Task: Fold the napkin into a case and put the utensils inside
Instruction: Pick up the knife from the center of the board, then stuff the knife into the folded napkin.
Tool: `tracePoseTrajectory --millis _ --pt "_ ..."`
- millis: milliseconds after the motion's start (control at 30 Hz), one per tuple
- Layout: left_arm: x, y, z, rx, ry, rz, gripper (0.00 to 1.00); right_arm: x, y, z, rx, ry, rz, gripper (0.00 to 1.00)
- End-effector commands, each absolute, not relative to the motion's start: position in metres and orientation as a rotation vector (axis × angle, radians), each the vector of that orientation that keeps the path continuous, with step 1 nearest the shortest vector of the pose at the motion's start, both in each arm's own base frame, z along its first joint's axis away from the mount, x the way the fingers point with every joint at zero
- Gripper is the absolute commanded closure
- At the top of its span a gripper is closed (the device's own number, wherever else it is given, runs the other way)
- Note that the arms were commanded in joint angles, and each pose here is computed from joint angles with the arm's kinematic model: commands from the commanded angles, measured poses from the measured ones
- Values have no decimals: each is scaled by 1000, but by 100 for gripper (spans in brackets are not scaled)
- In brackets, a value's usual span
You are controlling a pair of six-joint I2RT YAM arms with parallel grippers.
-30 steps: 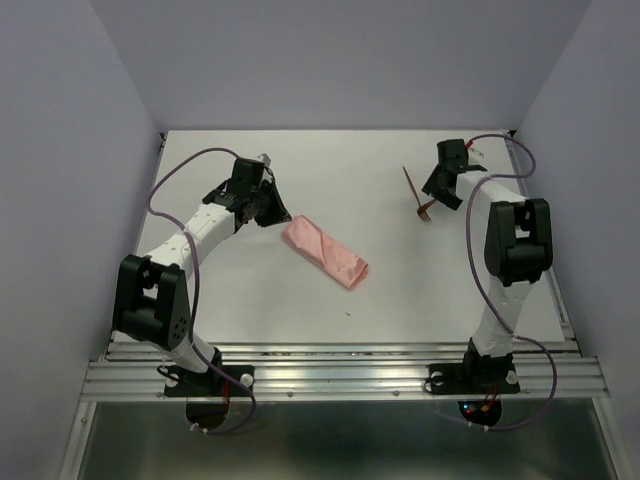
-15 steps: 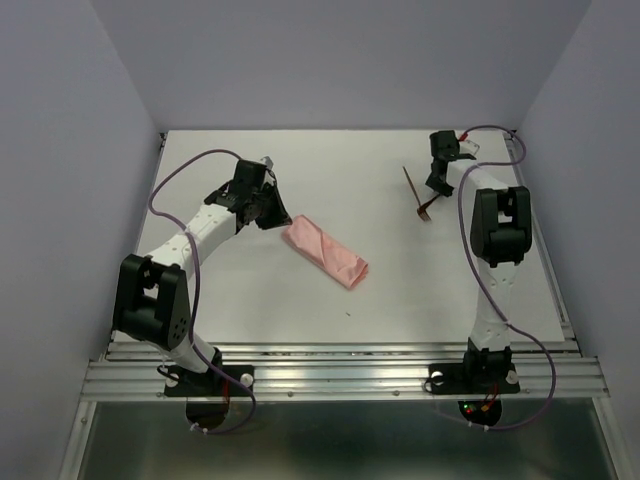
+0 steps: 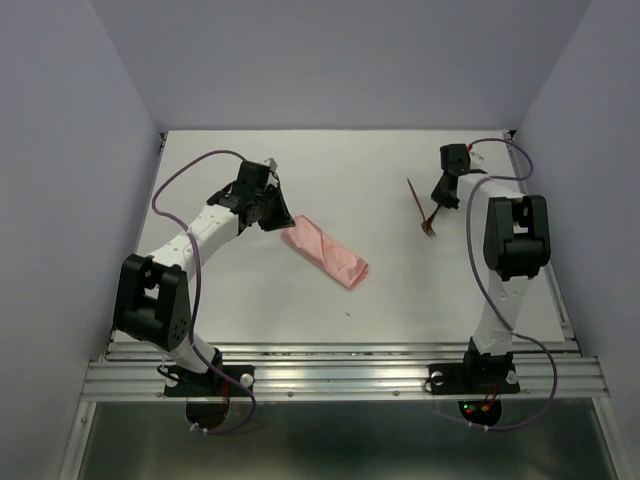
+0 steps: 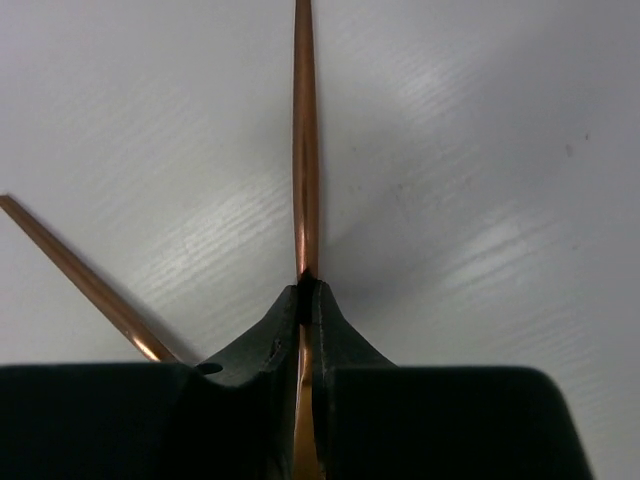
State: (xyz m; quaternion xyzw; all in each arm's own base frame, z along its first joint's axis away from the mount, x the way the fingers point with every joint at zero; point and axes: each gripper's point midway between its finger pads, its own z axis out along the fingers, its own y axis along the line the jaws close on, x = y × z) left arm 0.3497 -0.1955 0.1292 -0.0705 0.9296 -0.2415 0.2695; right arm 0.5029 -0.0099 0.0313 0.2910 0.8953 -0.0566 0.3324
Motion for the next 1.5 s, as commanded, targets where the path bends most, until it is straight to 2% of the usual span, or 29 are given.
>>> tracePoseTrajectory --millis 0,233,400,633,833,1167,1467 --pt "349 -201 131 -143 2497 -661 89 499 -5 70 690 2290 -60 99" --pt "349 -201 128 -137 2502 -660 89 464 9 87 595 2314 41 99" --pt "349 -203 128 -124 2503 -663 89 446 22 122 494 2264 143 99" --pt "349 -203 129 -111 2502 -656 89 409 74 141 181 2299 204 99" --pt "346 -203 124 -114 2512 -666 89 376 120 125 -44 2343 159 99" --pt "349 -236 90 -48 2597 -740 89 342 147 93 -128 2418 172 99" --pt "366 -236 58 -141 2652 -669 89 302 197 105 -416 2384 220 99"
